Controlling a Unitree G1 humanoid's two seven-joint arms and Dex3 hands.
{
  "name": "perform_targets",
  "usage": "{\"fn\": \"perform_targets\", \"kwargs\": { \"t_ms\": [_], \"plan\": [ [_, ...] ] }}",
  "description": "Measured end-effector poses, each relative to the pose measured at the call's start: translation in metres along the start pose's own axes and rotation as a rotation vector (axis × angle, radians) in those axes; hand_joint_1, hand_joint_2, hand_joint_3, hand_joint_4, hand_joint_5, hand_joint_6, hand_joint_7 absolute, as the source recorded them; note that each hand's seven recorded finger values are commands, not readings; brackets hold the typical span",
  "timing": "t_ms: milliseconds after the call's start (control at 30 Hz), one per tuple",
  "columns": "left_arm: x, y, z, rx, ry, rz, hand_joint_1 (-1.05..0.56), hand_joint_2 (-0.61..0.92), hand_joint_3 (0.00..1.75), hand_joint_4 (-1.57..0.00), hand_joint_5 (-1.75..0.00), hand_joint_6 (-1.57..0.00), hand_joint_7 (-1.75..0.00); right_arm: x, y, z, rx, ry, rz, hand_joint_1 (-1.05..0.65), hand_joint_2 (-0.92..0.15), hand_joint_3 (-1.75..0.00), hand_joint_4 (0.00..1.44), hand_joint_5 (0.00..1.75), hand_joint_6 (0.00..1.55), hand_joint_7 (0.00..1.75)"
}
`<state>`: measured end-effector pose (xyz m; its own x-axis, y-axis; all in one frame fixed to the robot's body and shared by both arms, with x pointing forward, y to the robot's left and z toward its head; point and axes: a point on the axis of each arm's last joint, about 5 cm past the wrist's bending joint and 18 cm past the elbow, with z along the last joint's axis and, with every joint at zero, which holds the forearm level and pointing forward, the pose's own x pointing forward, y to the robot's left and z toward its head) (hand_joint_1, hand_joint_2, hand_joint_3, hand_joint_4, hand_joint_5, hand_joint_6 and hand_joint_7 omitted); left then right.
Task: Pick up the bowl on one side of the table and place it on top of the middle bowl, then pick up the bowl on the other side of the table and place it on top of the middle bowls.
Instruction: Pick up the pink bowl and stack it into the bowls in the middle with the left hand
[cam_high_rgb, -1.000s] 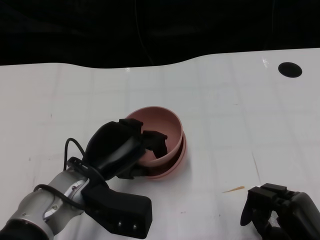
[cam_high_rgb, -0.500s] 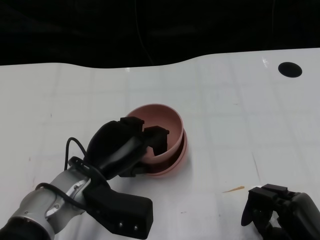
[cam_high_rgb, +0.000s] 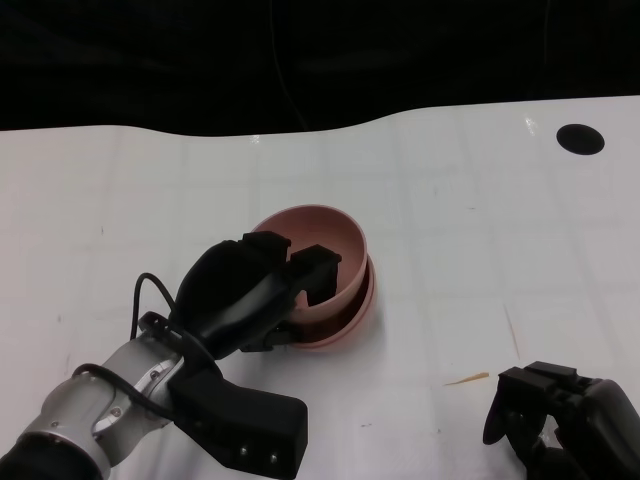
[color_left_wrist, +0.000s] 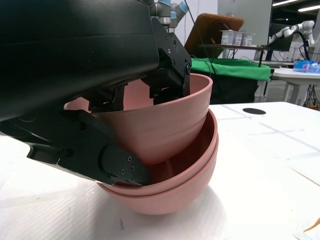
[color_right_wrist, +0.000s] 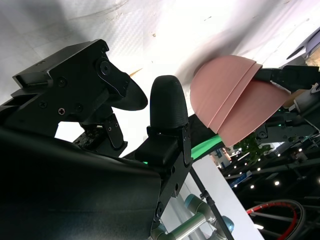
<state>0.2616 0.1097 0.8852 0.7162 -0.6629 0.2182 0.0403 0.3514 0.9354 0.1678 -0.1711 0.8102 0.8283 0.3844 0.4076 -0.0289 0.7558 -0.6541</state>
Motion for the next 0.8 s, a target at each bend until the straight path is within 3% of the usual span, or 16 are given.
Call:
{"fn": "perform_targets", "kwargs": {
  "t_ms": [800],
  "plan": [
    [0.0046,0.0087,0.0051,0.026,-0.049,0.026,-0.15,0.92,0.09,-0.60,-1.75,-0.54,-1.52,-0.0004,0.0014,-0.0014,0.000,0.006,0.011,-0.10,-0.57,-1.17,0.78,1.75,0.66,1.63]
  ]
}}
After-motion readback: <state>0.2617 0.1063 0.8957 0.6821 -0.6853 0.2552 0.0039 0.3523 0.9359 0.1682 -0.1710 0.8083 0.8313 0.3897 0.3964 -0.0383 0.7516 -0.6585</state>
